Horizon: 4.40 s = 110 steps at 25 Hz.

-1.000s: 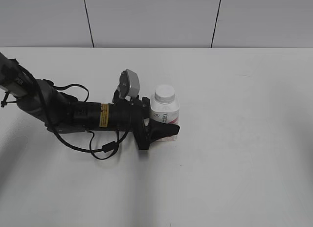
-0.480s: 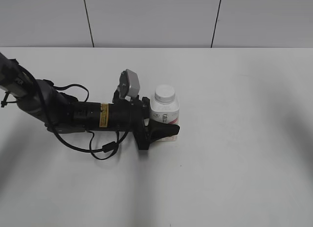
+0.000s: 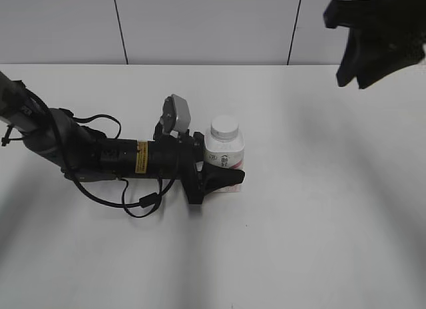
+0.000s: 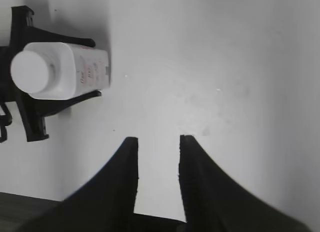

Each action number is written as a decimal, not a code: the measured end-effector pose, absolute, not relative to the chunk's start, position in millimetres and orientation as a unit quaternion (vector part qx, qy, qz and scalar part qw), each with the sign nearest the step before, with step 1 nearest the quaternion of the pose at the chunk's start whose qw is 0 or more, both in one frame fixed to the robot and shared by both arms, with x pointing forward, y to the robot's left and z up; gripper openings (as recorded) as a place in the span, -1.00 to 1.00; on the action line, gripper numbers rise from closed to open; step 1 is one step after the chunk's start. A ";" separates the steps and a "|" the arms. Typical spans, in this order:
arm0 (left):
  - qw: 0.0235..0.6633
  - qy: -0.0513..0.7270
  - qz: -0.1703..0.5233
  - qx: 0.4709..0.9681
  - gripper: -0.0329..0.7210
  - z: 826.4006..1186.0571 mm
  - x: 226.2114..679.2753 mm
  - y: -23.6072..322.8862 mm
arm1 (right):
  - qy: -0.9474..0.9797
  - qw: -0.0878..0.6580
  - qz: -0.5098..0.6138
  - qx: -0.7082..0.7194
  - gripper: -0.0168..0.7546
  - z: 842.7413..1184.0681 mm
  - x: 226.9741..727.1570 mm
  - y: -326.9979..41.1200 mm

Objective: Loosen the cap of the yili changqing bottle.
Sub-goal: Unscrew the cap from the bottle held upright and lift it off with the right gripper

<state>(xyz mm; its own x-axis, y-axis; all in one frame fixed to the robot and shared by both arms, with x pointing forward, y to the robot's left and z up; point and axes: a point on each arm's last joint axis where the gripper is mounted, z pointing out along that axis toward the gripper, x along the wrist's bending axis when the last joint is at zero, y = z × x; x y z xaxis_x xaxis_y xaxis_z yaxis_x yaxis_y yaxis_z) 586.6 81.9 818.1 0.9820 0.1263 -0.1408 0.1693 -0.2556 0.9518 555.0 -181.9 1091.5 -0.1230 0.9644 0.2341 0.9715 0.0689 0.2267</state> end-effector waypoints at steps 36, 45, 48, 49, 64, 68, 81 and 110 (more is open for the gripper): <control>0.603 0.092 -0.018 0.792 0.24 817.7 586.3 81.9 | -0.735 0.108 -0.151 -0.652 0.38 1015.2 602.3 -53.2; 0.603 0.092 -0.018 0.792 0.24 817.7 586.3 81.9 | -0.734 0.108 -0.148 -0.654 0.38 1008.8 604.6 -52.2; 0.603 0.092 -0.018 0.792 0.24 817.7 586.3 81.9 | -0.735 0.105 -0.148 -0.654 0.38 1008.8 605.0 -52.5; 0.603 0.092 -0.018 0.792 0.24 817.7 586.3 81.9 | -0.734 0.104 -0.149 -0.654 0.38 1008.8 605.2 -52.4; 0.603 0.092 -0.018 0.792 0.24 817.7 586.3 81.9 | -0.733 0.106 -0.140 -0.657 0.38 996.4 608.8 -50.6; 0.603 0.092 -0.018 0.792 0.24 817.7 586.3 81.9 | -0.733 0.113 -0.127 -0.659 0.38 985.9 610.1 -49.3; 0.603 0.090 -0.017 0.793 0.24 817.7 586.3 81.9 | -0.735 0.115 -0.117 -0.658 0.10 985.8 608.2 -50.0; 0.601 0.082 -0.015 0.795 0.24 817.3 585.6 81.6 | -0.954 0.056 -0.150 -0.252 0.08 985.6 606.7 -50.7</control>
<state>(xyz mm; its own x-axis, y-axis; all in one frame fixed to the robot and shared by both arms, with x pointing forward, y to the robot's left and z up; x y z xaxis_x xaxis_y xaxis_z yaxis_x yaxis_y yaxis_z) 585.6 81.6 817.3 0.9859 0.1129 -0.1233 0.1493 -0.2634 0.9531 606.7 -50.7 985.6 -0.8664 0.4645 0.1832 0.4984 0.8276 0.2583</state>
